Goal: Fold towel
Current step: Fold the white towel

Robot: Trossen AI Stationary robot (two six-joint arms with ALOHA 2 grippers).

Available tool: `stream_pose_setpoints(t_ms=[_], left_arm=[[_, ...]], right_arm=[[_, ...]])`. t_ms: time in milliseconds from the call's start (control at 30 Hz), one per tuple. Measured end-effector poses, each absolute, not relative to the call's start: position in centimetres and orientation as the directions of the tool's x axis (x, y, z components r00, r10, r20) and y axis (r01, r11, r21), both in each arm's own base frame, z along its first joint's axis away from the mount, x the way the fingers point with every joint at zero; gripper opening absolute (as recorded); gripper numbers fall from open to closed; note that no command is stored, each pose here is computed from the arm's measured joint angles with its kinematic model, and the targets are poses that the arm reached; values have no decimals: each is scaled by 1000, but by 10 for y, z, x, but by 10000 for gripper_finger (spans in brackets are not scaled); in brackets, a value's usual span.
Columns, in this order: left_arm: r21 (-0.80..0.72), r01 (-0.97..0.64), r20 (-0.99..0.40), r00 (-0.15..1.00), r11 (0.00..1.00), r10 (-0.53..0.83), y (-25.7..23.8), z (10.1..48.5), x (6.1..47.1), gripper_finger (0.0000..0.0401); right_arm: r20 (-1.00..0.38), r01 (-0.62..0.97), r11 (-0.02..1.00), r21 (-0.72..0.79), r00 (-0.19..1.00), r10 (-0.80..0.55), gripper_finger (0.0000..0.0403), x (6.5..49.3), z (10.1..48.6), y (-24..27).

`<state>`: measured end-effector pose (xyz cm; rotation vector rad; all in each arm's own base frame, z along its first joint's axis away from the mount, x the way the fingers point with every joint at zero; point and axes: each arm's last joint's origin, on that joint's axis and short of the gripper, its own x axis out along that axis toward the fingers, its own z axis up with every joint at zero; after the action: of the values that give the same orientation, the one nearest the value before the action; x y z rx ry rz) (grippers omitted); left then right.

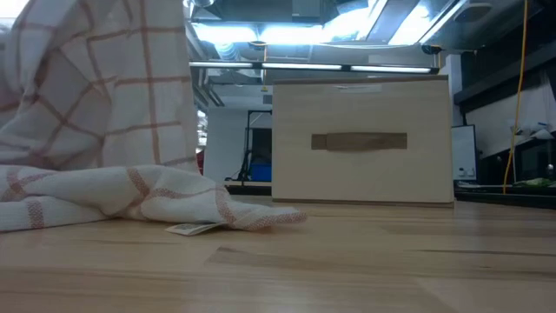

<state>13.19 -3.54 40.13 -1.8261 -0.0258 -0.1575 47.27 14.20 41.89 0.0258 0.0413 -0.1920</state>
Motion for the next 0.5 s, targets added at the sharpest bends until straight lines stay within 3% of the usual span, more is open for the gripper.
stream_pose_setpoints(t_ms=[267,500], left_arm=[[-955,134,153,987,-265,-51,-32,405,127,0],[-909,352,346,936,-225,67,-24,423,134,0]], right_arm=[[-56,237,967,91,971,-233,237,466,417,158],[-108,259,919,298,966,-237,237,466,411,158]])
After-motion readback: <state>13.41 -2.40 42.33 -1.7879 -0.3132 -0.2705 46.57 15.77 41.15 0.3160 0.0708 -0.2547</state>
